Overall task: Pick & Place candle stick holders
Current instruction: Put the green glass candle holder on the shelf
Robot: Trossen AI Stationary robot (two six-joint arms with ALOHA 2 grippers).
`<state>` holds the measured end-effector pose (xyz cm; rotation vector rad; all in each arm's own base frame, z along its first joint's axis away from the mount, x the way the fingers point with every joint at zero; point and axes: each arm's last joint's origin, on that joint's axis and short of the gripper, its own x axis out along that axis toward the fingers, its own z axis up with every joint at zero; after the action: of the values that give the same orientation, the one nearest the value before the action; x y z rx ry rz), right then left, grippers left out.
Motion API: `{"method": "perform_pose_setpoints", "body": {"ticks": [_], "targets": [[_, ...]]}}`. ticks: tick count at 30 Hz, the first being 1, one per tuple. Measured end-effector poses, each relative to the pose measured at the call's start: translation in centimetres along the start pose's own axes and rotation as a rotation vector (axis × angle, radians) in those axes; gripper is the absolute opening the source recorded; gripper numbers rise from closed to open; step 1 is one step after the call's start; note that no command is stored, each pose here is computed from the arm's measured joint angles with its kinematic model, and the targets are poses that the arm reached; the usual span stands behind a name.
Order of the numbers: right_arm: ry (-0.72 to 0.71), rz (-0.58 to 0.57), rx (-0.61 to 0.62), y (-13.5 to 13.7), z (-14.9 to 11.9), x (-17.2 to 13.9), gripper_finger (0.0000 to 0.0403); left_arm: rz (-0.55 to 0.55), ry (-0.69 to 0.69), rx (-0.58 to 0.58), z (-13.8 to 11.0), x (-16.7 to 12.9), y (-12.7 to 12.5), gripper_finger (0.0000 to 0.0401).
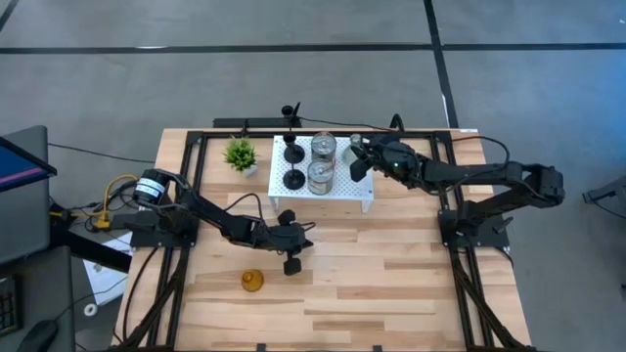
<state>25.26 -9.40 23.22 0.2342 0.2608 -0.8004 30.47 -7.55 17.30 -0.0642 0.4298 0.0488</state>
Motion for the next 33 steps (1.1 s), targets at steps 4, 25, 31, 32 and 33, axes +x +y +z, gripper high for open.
{"method": "perform_pose_setpoints", "body": {"ticks": [4, 25, 31, 32, 33], "targets": [[-0.004, 0.000, 0.001, 0.1, 0.0, 0.1, 0.0079, 0.000, 0.000, 0.000, 0.0, 0.0, 0.0, 0.0008], [-0.003, 0.013, 0.004, 0.1, 0.0, 0.1, 0.0205, 0.000, 0.000, 0.000, 0.0, 0.0, 0.0, 0.0008], [0.049, 0.062, -0.013, 0.3, 1.6, -0.8, 0.0227, 0.000, 0.000, 0.000, 0.0, 0.0, 0.0, 0.0008], [0.066, 0.078, -0.018, 0.3, 2.0, -1.1, 0.0229, 0.000, 0.000, 0.000, 0.0, 0.0, 0.0, 0.0008], [0.090, 0.100, -0.025, 0.4, 2.3, -1.5, 0.0229, 0.000, 0.000, 0.000, 0.0, 0.0, 0.0, 0.0008]]}}
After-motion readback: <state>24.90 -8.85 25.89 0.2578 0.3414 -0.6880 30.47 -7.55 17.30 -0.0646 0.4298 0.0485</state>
